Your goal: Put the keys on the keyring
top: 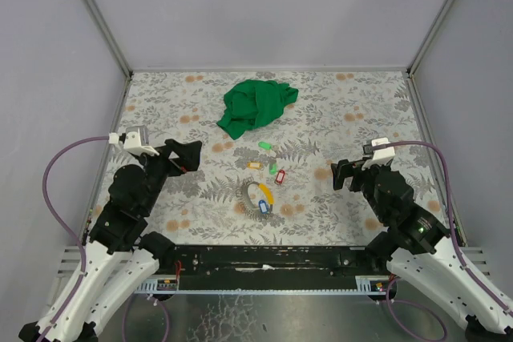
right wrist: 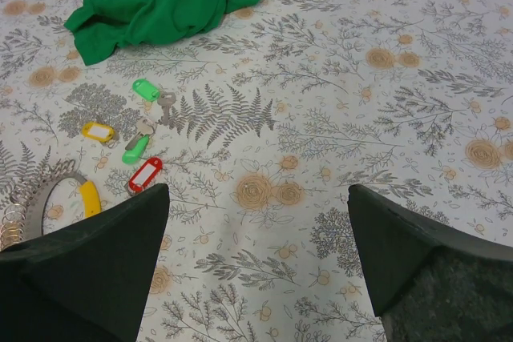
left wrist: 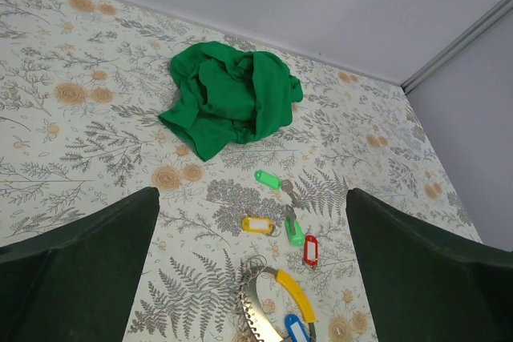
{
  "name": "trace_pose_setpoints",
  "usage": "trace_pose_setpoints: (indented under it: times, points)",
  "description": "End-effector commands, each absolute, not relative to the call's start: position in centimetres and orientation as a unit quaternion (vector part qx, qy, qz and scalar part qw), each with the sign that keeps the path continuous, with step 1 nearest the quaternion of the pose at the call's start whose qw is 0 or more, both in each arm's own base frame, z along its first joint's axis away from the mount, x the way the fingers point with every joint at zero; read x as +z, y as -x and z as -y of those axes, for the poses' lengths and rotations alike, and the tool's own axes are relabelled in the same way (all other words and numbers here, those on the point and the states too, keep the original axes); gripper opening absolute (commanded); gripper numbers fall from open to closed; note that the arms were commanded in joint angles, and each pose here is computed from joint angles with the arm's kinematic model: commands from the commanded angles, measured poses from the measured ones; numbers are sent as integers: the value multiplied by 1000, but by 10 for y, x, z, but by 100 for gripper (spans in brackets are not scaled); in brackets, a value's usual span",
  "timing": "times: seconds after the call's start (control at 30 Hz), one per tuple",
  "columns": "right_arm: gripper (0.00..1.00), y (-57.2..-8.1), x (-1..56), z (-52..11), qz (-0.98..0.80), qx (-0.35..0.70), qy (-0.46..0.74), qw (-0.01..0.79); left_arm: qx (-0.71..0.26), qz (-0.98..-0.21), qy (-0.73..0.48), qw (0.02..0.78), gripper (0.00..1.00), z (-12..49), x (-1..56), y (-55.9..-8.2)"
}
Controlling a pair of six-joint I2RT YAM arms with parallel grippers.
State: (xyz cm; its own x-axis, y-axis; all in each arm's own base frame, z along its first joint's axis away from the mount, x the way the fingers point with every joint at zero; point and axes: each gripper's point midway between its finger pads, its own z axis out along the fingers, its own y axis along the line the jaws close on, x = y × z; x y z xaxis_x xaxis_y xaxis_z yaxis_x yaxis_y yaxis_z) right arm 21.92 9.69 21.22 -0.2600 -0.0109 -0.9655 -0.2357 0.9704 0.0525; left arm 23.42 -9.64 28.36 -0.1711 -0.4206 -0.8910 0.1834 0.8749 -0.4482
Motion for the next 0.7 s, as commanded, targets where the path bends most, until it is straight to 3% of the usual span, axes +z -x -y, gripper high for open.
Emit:
trace_pose_setpoints:
  times: [0.0,0.33,0.67]
  points:
    - [99,-224,234,-95,-766,103,57,632,-242,-717,80,649,100,98,289,-238]
    - [99,-221,233,-107,-741,158,43,651,-242,-762,84,595,100,110,260,-246]
    - [99,-219,206,-140,-779,186,111,589,-305,-824,81,469,100,155,189,-246]
